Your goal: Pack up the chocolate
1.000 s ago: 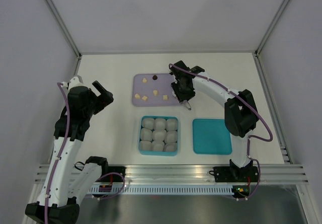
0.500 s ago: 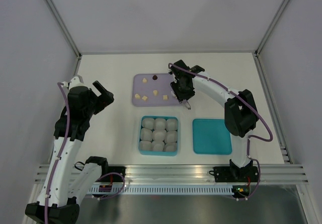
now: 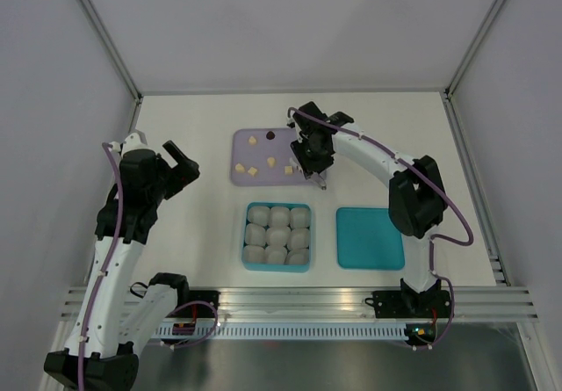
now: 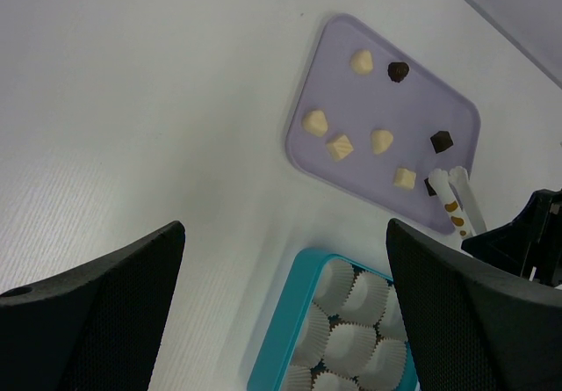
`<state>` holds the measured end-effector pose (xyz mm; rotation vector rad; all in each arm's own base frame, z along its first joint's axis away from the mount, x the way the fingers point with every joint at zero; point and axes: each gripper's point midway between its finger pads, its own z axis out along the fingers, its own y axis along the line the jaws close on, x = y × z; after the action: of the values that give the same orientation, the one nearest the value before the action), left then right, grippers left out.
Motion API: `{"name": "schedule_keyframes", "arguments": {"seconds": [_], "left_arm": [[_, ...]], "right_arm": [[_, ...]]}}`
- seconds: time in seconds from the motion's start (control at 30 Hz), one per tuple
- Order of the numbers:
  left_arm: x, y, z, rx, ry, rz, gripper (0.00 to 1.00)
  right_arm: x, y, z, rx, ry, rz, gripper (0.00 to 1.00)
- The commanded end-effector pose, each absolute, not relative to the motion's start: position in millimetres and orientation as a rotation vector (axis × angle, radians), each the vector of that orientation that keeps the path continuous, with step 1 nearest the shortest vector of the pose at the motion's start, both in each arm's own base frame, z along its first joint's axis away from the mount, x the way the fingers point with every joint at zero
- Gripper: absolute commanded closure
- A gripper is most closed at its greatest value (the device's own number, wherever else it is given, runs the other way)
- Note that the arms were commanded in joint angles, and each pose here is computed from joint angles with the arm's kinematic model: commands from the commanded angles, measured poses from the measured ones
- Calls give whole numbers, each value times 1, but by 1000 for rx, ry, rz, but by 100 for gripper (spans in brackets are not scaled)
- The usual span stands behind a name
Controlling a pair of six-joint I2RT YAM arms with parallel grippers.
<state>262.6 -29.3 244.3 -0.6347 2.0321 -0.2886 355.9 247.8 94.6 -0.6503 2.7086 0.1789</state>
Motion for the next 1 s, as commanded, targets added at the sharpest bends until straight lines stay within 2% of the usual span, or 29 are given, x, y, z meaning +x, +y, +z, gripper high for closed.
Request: {"name": "schedule_keyframes", "arguments": {"seconds": [0.0,0.43,0.97], "left_arm": [[267,-34,248,-640,2012,-327,0],[267,-34,248,-639,2014,-325,0],[266,-35,247,-635,2018,-333,0]], "right_arm": [[357,263,97,-688,2698,220,53],[352,286,82,-706,2725,218,54],[355,286,76,-646,2749,164,54]]}}
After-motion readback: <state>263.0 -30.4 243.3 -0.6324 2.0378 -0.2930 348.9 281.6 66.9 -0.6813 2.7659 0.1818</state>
